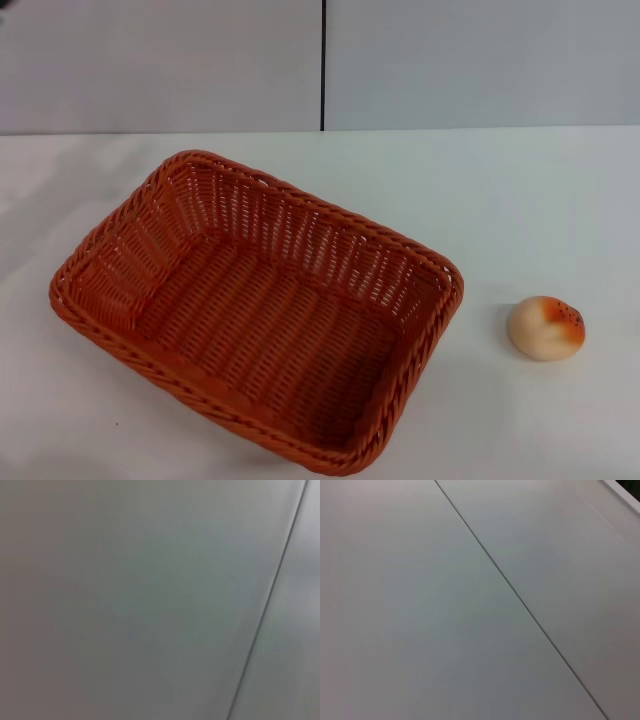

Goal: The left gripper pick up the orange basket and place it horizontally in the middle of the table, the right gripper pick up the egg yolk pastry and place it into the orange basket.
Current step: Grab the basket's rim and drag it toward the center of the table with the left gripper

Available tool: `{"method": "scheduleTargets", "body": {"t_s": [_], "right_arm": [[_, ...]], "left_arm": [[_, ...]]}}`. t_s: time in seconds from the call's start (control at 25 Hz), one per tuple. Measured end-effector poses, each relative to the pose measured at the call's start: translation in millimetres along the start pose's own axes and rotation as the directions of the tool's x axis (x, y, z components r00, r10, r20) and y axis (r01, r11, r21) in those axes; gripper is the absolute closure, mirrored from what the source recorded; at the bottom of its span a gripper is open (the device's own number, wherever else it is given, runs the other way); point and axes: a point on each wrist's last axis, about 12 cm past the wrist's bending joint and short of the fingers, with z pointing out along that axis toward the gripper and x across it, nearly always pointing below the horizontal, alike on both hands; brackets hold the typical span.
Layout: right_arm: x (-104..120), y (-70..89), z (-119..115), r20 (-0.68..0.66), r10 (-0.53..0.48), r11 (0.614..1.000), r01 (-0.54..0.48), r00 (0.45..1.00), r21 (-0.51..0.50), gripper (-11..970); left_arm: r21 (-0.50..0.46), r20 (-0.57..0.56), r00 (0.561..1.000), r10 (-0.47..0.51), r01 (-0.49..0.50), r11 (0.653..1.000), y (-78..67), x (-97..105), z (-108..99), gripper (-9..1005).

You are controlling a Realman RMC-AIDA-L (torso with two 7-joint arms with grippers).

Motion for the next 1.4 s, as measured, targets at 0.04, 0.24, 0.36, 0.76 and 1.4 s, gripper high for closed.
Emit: {"method": "scheduleTargets", "body": {"t_s": [0.04, 0.24, 0.36, 0.76, 1.4], "right_arm": [[0.2, 0.0, -0.1, -0.001, 0.001, 1.000, -0.001, 1.000, 0.001, 279], [0.0, -1.2, -2.6, -0.005, 0.000, 1.000, 0.001, 1.000, 0.009, 279], [-0.4, -2.1, -4.3, -0.007, -0.002, 1.000, 0.002, 1.000, 0.013, 278], [0.8, -2.2, -8.0, -0.017, 0.004, 1.000, -0.004, 1.000, 0.020, 279], [2.8, -1.6, -8.1, -0.028, 0.009, 1.000, -0.008, 1.000, 0.021, 278]], "left_arm": [[0.007, -0.090, 0.995, 0.030, -0.030, 1.000, -1.2, -6.8, 17.4, 479], [-0.009, -0.253, 0.962, 0.103, -0.109, 0.994, -1.8, -18.4, 45.8, 466], [0.002, -0.306, 0.940, 0.152, -0.159, 0.987, -4.4, -25.8, 51.8, 423], [0.117, -0.674, 0.663, 0.326, -0.340, 0.933, -29.8, -47.9, 90.5, 197], [0.119, -0.829, 0.502, 0.246, -0.272, 0.955, -20.3, 5.0, 91.4, 204]]}}
